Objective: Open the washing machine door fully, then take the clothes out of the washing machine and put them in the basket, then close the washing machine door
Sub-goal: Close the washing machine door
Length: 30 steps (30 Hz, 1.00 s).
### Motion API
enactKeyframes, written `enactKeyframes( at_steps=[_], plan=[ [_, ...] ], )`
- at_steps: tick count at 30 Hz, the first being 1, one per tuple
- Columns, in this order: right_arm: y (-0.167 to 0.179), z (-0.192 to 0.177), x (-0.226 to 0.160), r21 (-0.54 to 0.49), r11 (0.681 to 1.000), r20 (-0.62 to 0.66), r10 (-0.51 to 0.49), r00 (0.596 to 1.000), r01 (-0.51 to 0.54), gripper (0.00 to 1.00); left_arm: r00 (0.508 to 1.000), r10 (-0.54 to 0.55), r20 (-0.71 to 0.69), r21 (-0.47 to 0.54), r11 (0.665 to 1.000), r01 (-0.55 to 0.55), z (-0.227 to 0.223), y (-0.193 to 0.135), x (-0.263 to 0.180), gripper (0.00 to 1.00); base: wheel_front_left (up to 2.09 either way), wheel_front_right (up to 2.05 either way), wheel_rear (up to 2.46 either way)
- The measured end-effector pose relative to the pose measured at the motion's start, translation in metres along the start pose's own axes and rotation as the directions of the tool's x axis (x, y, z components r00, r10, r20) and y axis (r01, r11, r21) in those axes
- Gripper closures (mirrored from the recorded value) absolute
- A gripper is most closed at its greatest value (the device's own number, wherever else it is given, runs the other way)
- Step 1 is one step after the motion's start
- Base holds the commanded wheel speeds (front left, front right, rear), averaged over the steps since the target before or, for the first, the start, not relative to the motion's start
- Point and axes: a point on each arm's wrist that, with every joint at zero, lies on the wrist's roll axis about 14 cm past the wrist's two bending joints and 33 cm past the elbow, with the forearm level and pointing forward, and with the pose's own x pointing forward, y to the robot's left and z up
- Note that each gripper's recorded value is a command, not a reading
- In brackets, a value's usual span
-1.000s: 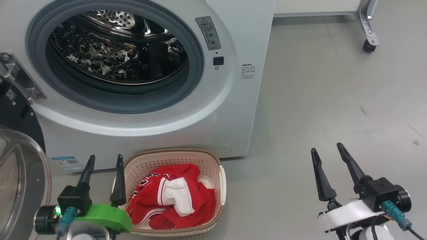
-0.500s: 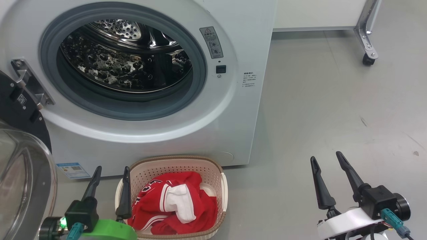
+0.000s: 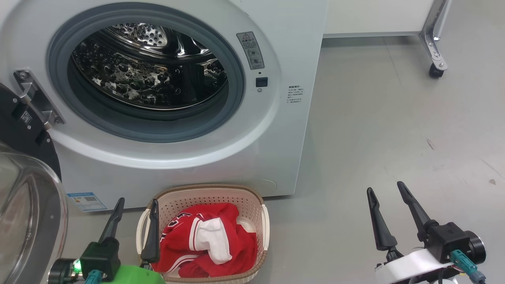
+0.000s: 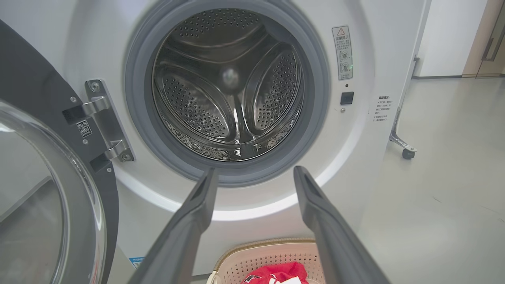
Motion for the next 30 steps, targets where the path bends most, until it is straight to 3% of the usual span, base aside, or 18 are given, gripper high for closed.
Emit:
enactKeyframes(
  at_steps=[30],
  plan=[
    [-0.0034, 0.0043, 0.0015, -0.008, 1.0, 0.009, -0.009, 1.0, 0.009, 0.0, 1.0, -0.007, -0.001, 0.016, 1.0, 0.007, 0.0069, -0.005, -0.0041, 0.0, -0.14, 0.14, 0.0]
  ],
)
